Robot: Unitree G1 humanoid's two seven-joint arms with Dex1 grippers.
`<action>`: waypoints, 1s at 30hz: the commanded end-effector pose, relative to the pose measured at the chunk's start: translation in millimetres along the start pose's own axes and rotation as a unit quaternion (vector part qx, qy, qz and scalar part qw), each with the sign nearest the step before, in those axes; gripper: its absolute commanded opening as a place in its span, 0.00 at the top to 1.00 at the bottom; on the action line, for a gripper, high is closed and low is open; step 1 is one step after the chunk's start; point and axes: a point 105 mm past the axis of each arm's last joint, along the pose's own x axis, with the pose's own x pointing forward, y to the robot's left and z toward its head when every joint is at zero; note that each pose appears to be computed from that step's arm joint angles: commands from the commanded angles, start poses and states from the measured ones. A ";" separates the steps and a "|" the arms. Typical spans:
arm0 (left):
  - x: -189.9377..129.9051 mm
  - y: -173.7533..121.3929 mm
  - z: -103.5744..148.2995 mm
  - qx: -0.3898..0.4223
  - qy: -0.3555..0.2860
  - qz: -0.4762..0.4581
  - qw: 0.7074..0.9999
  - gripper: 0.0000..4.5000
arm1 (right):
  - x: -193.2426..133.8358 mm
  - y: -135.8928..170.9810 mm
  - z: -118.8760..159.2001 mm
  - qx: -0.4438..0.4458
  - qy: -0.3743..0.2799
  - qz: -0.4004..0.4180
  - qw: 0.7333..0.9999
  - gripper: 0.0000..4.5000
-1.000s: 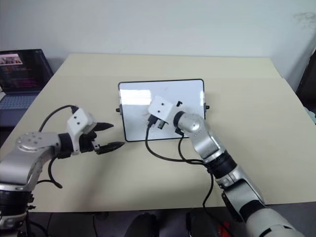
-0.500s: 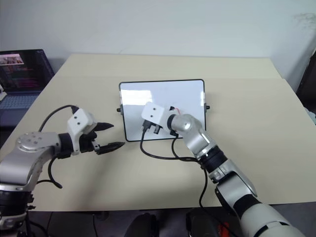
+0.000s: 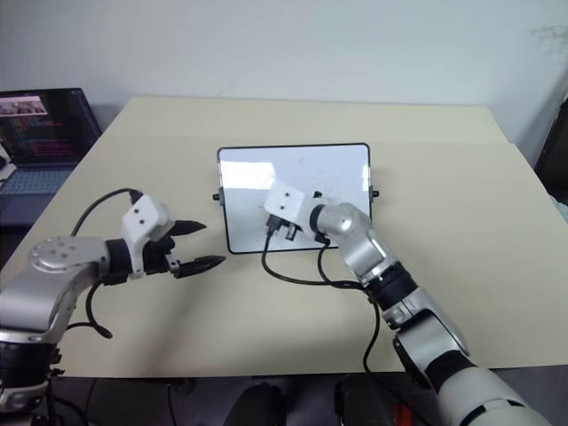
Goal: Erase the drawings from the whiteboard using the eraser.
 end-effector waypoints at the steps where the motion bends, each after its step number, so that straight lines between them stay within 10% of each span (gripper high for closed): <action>1: -1.2 2.7 12.9 0.013 -0.021 0.001 1.000 0.00 | -3.7 -20.1 3.1 0.008 -0.004 -0.054 0.999 0.74; 7: 1.6 0.1 14.4 0.012 -0.025 -0.007 1.000 0.00 | -9.9 -55.6 19.6 -0.002 -0.031 -0.138 0.990 0.74; 17: 3.6 0.1 17.2 0.014 -0.028 -0.014 0.999 0.00 | -6.2 -9.1 -6.8 -0.018 0.024 -0.016 0.999 0.74; 30: -1.5 -0.2 15.3 0.013 -0.023 -0.010 1.000 0.00 | 4.0 -20.1 19.7 -0.043 -0.017 -0.051 0.998 0.74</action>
